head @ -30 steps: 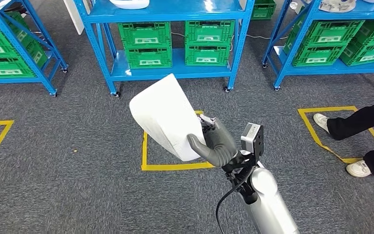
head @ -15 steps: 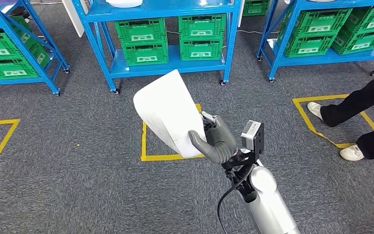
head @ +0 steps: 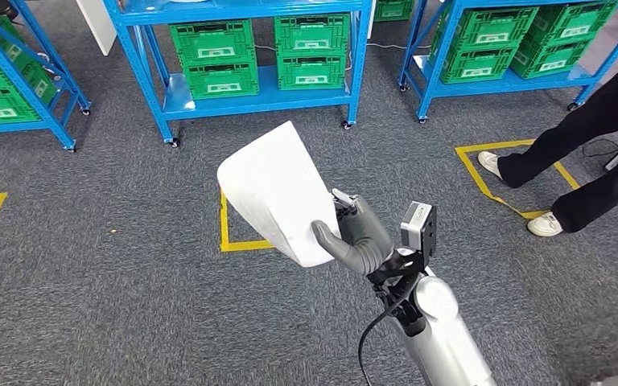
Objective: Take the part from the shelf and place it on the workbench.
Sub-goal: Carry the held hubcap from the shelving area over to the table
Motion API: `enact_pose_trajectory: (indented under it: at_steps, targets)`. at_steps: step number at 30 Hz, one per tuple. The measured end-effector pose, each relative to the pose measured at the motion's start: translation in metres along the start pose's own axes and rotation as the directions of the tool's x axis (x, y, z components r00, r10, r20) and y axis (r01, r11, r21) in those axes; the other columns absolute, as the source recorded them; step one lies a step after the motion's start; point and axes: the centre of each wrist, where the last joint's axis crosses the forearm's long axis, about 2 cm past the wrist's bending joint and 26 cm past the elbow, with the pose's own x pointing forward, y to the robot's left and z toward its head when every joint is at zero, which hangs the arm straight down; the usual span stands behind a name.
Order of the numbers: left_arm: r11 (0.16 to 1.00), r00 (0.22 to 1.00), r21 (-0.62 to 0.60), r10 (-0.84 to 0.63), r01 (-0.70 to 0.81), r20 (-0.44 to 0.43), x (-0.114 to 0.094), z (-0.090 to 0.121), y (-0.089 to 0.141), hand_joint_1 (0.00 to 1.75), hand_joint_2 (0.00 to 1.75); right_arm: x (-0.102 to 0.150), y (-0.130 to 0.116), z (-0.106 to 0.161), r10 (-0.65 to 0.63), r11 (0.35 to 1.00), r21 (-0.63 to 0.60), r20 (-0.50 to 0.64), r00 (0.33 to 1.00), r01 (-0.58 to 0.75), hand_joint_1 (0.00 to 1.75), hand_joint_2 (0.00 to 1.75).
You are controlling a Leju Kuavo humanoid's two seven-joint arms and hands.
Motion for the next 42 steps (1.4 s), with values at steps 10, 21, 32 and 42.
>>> enact_pose_trajectory:
  at_steps: [10,21,32,42]
  targets:
    - [1.0,1.0,0.0,-0.016,0.016,-0.013,0.002,0.0,0.0,0.0,1.75,-0.002,0.001,0.005,0.002,1.0,-0.01,-0.021,1.0,-0.002,1.75,1.75]
    - [1.0,1.0,0.001,-0.022,0.022,-0.02,0.001,0.0,0.0,0.0,1.75,-0.005,0.002,0.009,-0.001,1.0,-0.016,-0.032,0.999,0.0,1.75,1.75]
    - [1.0,0.999,-0.002,-0.028,0.028,-0.034,0.0,0.0,-0.001,0.0,1.75,-0.004,0.003,0.011,0.0,1.0,-0.016,-0.034,0.999,0.0,1.75,1.75]
    - [1.0,0.999,-0.005,-0.03,0.029,-0.028,0.003,-0.001,-0.002,0.0,1.75,-0.004,0.001,0.013,0.003,1.0,-0.017,-0.038,0.999,-0.004,1.75,1.75]
